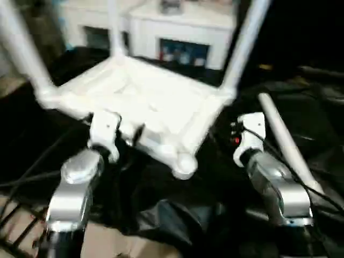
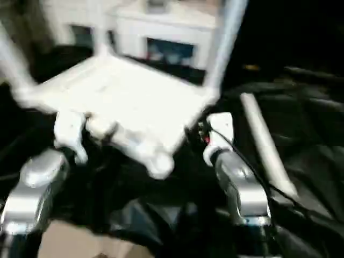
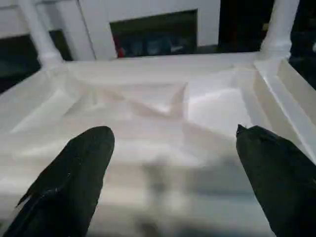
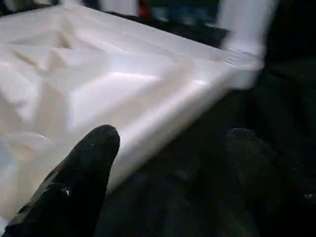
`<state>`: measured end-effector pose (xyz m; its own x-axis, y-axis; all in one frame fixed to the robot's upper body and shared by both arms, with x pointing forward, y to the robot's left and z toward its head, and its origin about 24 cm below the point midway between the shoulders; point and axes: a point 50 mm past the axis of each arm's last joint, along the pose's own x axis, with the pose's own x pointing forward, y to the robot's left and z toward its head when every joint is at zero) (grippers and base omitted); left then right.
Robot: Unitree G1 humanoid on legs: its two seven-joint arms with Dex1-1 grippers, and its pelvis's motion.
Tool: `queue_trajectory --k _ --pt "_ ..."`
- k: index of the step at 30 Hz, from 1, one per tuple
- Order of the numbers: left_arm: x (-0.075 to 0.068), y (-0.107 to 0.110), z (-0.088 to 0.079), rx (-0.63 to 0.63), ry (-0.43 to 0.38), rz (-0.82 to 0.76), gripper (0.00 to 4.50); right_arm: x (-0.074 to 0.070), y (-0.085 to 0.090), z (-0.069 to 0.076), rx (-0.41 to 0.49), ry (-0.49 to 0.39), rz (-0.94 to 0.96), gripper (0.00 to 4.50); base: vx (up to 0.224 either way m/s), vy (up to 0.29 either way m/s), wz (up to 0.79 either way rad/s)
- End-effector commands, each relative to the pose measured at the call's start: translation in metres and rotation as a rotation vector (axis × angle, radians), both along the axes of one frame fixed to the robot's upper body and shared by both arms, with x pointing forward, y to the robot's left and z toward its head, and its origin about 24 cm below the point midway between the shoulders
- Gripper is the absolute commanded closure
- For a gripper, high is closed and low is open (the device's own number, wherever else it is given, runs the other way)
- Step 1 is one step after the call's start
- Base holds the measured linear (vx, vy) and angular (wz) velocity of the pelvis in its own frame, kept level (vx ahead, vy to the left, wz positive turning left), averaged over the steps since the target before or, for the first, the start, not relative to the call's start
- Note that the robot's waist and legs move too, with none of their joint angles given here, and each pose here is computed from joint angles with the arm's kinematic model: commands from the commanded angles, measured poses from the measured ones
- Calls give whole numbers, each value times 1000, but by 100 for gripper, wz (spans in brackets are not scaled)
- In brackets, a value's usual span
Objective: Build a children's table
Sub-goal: Move to table
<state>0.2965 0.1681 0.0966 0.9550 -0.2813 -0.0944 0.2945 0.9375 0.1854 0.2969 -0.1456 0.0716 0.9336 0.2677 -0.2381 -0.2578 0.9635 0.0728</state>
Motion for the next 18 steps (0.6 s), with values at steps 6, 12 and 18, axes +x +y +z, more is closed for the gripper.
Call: queue_trajectory --k 6,12,18 --pt "9 -16 -1 -68 23 22 4 4 -11 3 -39 12 -94 67 5 -169 -36" --pt "10 -18 -1 -47 24 -9 0 16 -22 10 -35 47 -123 67 -54 -5 -25" --pt "6 -18 1 -12 15 -98 0 35 -46 17 -88 90 -180 8 9 -28 10"
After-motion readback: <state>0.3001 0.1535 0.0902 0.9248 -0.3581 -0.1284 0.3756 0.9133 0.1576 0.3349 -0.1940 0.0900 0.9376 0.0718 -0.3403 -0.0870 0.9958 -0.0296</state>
